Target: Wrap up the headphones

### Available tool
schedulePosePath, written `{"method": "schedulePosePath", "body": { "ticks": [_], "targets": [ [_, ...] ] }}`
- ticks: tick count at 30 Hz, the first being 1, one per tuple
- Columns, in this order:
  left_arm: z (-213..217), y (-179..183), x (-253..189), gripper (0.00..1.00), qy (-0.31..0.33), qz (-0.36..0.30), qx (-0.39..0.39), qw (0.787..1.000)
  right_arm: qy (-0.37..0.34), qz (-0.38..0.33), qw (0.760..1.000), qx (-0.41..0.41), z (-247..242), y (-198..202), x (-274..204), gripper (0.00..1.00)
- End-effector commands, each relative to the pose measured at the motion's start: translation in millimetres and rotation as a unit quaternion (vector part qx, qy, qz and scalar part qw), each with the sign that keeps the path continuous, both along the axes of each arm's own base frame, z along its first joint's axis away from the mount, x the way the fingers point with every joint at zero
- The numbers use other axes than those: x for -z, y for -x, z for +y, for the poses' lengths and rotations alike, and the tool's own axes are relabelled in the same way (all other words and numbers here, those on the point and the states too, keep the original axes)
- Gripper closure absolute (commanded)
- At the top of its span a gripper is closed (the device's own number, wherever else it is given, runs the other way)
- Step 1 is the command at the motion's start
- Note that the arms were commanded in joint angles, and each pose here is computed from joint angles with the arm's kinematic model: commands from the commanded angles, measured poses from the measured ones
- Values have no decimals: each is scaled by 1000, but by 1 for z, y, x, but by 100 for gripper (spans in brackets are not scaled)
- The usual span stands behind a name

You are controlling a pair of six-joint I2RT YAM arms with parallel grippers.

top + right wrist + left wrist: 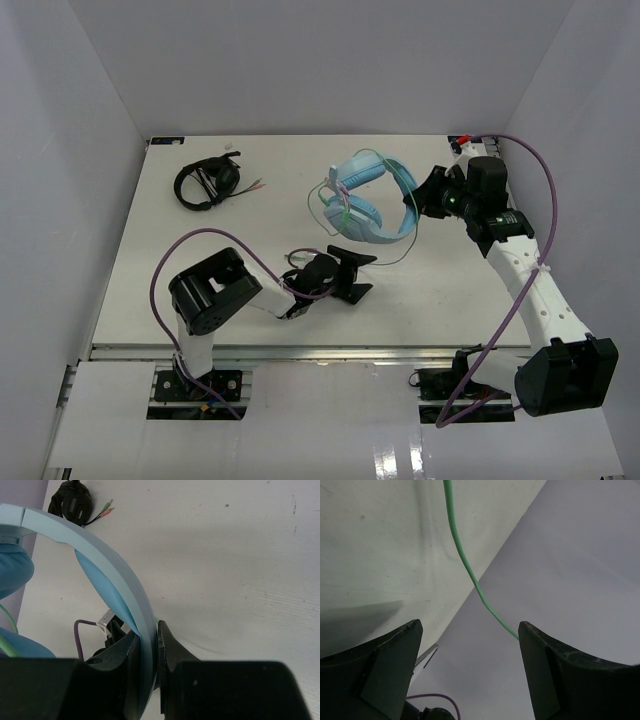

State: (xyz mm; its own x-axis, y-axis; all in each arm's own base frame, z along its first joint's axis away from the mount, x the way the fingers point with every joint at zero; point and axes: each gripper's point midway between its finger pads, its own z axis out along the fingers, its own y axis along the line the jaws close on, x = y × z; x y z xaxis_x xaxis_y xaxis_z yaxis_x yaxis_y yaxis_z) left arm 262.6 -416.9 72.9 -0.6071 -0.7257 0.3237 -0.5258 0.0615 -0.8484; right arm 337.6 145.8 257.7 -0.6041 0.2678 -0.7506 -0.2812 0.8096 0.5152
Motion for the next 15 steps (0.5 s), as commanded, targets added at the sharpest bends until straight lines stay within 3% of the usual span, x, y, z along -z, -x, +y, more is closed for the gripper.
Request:
{"method": "schedulePosePath", "body": {
  "ticks": [1, 4, 15],
  "targets": [
    [-3, 1, 6, 12, 12, 33, 23, 999, -33, -56, 998, -24, 10, 0, -42, 92],
    [2, -4, 14, 13, 2, 38, 18, 999, -33, -58, 997, -31, 11, 3, -46, 92],
    [9, -27, 22, 31, -20, 41, 1, 999, -49, -53, 996, -47, 14, 23, -52, 92]
  ]
}}
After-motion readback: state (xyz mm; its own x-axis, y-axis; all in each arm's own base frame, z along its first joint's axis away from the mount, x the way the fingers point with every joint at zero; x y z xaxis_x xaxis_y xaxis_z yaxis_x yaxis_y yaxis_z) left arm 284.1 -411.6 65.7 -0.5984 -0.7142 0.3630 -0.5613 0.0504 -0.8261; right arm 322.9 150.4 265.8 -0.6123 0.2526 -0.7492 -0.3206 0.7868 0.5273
